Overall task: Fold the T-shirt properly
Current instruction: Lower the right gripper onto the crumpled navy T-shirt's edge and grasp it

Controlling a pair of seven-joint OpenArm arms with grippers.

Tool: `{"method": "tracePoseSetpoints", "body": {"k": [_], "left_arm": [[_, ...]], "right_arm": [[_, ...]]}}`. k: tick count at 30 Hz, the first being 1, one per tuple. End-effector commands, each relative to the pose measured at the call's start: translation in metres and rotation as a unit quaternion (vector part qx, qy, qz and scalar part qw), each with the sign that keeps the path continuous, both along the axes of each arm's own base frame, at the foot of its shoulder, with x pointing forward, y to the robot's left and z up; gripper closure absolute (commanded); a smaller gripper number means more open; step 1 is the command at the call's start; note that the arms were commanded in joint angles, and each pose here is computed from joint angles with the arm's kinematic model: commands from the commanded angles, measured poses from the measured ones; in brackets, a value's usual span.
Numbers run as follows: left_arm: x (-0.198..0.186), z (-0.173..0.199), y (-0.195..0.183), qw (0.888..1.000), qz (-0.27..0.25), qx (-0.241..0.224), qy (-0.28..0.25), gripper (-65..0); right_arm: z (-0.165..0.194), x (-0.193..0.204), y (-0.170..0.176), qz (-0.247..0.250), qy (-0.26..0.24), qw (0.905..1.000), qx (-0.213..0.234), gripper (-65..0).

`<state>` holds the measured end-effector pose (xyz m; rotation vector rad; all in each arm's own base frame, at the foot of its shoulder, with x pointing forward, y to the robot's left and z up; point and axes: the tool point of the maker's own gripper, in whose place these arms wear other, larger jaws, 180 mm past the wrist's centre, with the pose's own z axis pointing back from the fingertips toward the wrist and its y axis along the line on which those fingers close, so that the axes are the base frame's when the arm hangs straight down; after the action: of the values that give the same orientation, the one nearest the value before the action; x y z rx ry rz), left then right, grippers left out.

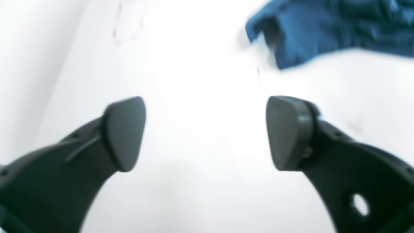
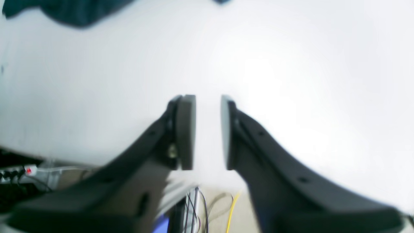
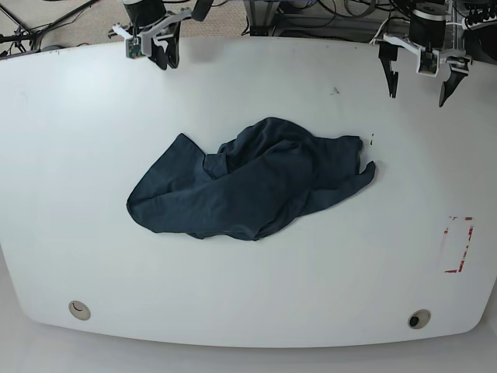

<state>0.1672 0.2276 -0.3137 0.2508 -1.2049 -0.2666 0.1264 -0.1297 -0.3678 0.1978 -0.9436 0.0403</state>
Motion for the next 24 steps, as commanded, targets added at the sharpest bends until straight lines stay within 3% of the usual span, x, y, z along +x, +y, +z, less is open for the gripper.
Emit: {"method": "tracePoseSetpoints", "body": {"k": [1, 3, 6, 13, 18, 24], "left_arm": [[0.005, 0.010, -0.002, 1.000, -0.003, -0.003, -0.021, -61.4], [0.008, 0.010, -0.005, 1.000, -0.004, -0.007, -0.025, -62.8], [0.016, 0.012, -0.014, 0.999, -0.014, -0.015, -0.034, -62.6], [0.029, 0.015, -0.028, 0.998, -0.027, -0.030, -0.051, -62.6], [0.025, -0.002, -0.046, 0.997, -0.042, -0.052, -0.030, -62.6], [0.031, -0.003, -0.057, 0.996, -0.053, -0.062, -0.036, -62.6]], "right_arm": [[0.012, 0.013, 0.001, 0.001, -0.031, 0.9995, 0.006, -24.3], [0.013, 0.023, 0.001, 0.003, -0.035, 0.9994, 0.004, -31.4], [0.014, 0.041, 0.002, 0.011, -0.036, 0.9993, -0.002, -35.8], [0.020, 0.084, -0.005, 0.033, -0.040, 0.9982, -0.030, -36.0], [0.033, 0.116, -0.008, 0.049, -0.056, 0.9960, -0.050, -36.1], [0.039, 0.135, 0.017, 0.122, -0.053, 0.9887, -0.069, -36.1]]}}
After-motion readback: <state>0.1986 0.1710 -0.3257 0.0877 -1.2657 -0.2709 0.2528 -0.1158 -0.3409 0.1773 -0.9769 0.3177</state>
